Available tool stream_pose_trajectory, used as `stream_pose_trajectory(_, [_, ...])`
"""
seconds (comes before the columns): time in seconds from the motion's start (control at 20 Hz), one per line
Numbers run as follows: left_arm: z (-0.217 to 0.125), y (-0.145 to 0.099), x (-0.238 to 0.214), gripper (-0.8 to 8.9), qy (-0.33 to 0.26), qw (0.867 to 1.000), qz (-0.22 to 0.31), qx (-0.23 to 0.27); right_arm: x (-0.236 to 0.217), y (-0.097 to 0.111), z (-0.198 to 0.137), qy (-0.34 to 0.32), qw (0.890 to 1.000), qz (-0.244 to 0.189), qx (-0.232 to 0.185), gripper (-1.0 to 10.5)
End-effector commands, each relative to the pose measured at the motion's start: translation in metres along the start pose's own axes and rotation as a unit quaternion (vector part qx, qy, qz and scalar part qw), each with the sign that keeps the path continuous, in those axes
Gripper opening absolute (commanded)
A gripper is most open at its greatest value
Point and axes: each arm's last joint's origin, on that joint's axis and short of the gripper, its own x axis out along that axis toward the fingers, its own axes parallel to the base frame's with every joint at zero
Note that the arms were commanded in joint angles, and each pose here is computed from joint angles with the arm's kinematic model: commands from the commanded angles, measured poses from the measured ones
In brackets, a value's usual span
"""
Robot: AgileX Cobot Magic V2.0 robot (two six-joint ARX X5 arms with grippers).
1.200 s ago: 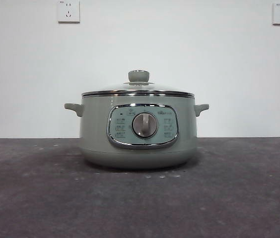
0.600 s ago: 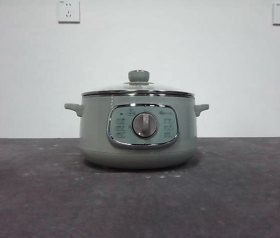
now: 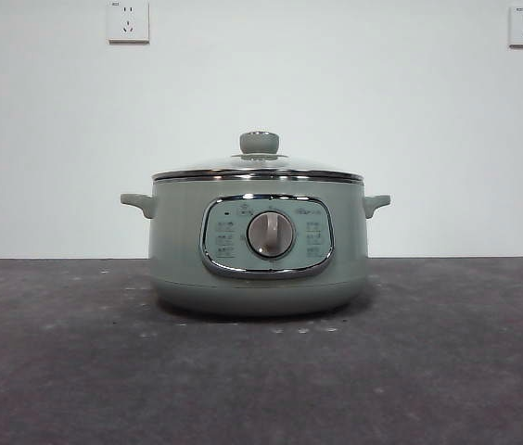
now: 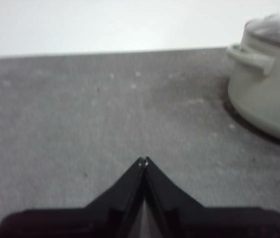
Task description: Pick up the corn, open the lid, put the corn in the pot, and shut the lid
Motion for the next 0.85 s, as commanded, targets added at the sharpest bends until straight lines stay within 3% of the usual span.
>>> stream_pose_trajectory(0.05, [-0.0025, 0.0006, 0.0009, -0.03, -0.001, 1.0, 0.004, -0.014, 0.0016, -0.0002, -0.0034, 0.015, 1.0, -0.001, 0.003, 0.0])
stream_pose_trajectory(0.85, [-0.0029, 0.0005, 0.0013, -0.03, 0.002, 1.0, 0.003, -0.016, 0.0013, 0.0, -0.0035, 0.014, 1.0, -0.003, -0.001, 0.0])
